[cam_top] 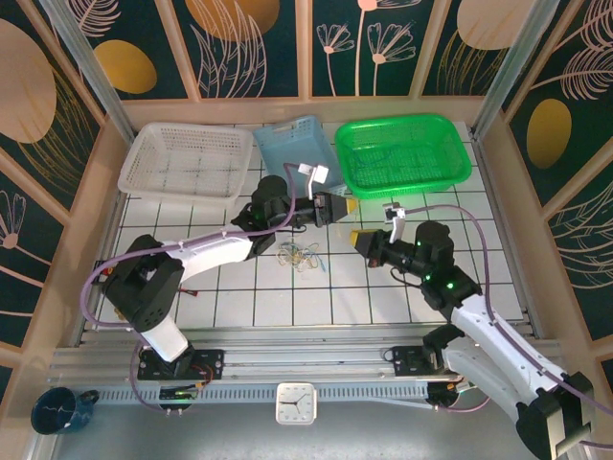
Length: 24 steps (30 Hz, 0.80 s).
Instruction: Untangle the cables
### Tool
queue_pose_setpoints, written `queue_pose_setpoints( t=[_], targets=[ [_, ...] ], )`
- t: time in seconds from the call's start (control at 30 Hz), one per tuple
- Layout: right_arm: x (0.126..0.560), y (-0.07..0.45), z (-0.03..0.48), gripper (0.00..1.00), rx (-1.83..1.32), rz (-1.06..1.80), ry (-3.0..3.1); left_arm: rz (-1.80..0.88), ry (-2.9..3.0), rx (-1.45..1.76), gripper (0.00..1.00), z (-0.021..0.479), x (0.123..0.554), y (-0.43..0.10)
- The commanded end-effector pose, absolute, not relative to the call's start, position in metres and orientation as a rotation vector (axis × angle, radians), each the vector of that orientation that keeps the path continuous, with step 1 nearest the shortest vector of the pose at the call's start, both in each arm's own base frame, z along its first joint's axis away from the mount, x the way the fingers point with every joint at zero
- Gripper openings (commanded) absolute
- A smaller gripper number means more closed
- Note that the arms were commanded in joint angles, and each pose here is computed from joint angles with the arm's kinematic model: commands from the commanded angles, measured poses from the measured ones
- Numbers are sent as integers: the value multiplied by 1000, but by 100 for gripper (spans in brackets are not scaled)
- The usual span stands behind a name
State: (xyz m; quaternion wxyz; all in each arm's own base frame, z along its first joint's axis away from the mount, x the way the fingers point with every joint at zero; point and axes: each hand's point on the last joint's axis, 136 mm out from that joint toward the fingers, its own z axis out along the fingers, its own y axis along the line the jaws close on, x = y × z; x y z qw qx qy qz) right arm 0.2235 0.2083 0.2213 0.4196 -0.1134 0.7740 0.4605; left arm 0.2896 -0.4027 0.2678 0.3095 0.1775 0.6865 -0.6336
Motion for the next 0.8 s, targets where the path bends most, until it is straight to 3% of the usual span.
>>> queue_pose_setpoints(
  t=[0.0, 0.27, 0.77],
  targets=[
    [236, 189, 203, 0, -76, 1096, 1939, -1576, 1622, 355, 5, 304, 299, -374],
    [242, 172, 184, 0, 216, 1171, 1867, -1509, 1423, 229, 0, 328, 295, -335],
    [244, 196, 185, 0, 115, 1217, 1911, -1449, 1310, 96, 0, 347, 293, -300]
  ],
)
